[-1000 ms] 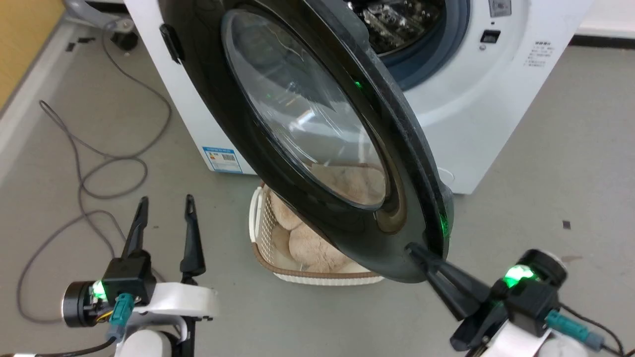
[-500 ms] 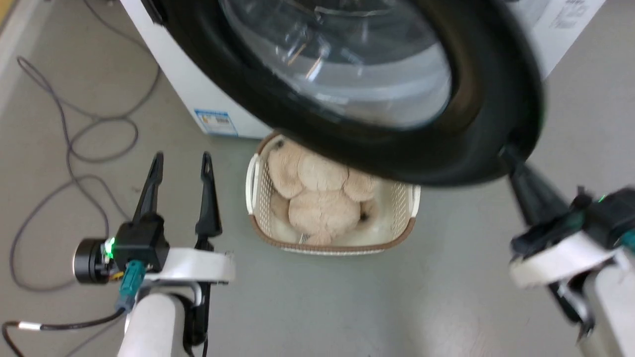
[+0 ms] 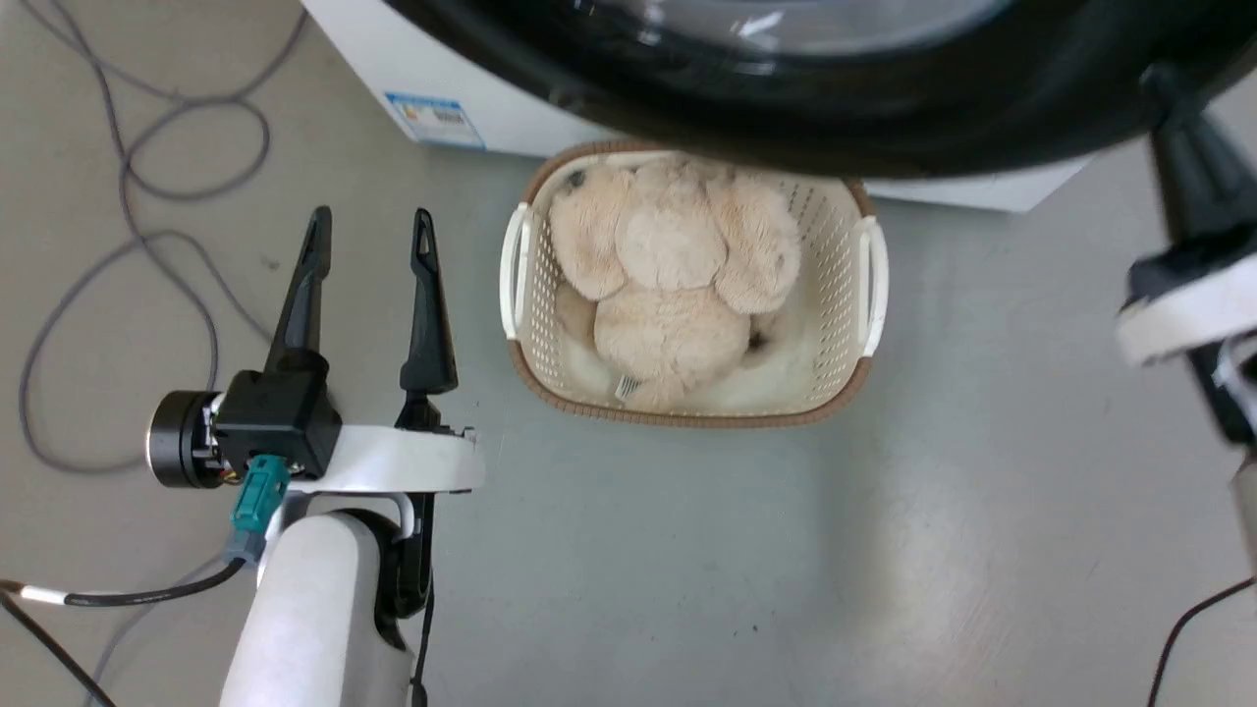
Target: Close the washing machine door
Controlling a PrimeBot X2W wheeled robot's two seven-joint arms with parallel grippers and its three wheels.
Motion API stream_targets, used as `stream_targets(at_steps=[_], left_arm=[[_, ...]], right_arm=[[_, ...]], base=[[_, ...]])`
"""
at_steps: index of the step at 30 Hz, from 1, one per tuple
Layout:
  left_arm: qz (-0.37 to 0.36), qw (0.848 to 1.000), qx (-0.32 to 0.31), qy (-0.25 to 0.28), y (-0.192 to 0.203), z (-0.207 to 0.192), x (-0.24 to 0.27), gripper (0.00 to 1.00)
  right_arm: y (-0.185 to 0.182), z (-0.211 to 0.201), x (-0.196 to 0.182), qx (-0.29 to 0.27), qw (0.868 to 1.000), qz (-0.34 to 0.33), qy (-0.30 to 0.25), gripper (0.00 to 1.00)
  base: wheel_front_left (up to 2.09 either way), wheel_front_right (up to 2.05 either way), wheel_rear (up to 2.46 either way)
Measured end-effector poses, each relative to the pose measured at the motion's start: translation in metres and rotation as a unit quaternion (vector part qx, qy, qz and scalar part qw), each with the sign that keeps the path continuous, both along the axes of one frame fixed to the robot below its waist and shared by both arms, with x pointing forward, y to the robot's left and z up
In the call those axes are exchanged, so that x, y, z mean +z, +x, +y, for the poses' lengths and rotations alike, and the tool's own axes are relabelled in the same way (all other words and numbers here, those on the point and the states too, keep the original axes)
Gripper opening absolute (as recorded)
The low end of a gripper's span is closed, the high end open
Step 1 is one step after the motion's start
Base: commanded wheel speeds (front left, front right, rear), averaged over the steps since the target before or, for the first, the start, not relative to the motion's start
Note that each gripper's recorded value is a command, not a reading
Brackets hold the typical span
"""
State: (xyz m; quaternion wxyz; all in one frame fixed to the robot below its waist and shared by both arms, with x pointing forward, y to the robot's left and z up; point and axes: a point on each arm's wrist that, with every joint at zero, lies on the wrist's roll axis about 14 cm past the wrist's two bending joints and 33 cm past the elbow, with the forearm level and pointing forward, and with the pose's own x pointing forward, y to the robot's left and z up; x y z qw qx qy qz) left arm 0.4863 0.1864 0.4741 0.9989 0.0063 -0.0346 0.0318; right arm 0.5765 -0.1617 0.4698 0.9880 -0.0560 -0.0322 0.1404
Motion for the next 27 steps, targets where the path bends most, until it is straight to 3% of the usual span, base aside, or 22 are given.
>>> stream_targets(at_steps=[9, 17, 21, 27], left_arm=[[0.012, 1.0, 0.009, -0.001, 0.007, 0.005, -0.014, 1.0], [0.009, 1.0, 0.012, -0.003, 0.007, 0.005, -0.01, 1.0], [-0.004, 1.0, 0.017, -0.003, 0.004, 0.008, 0.002, 1.0], [-0.011, 1.0, 0.025, 0.002, -0.011, 0.013, 0.015, 1.0]], right_arm=[[0.043, -0.018, -0.002, -0.033, 0.999, -0.002, -0.002, 0.0], [0.045, -0.015, 0.002, -0.034, 0.999, -0.004, -0.009, 0.0], [0.039, -0.018, 0.031, -0.044, 0.998, -0.039, -0.004, 0.0], [0.005, -0.024, 0.107, -0.07, 0.987, -0.14, 0.021, 0.0]], base=[[0.0, 0.0, 0.0], [0.0, 0.0, 0.0], [0.0, 0.0, 0.0], [0.0, 0.0, 0.0]])
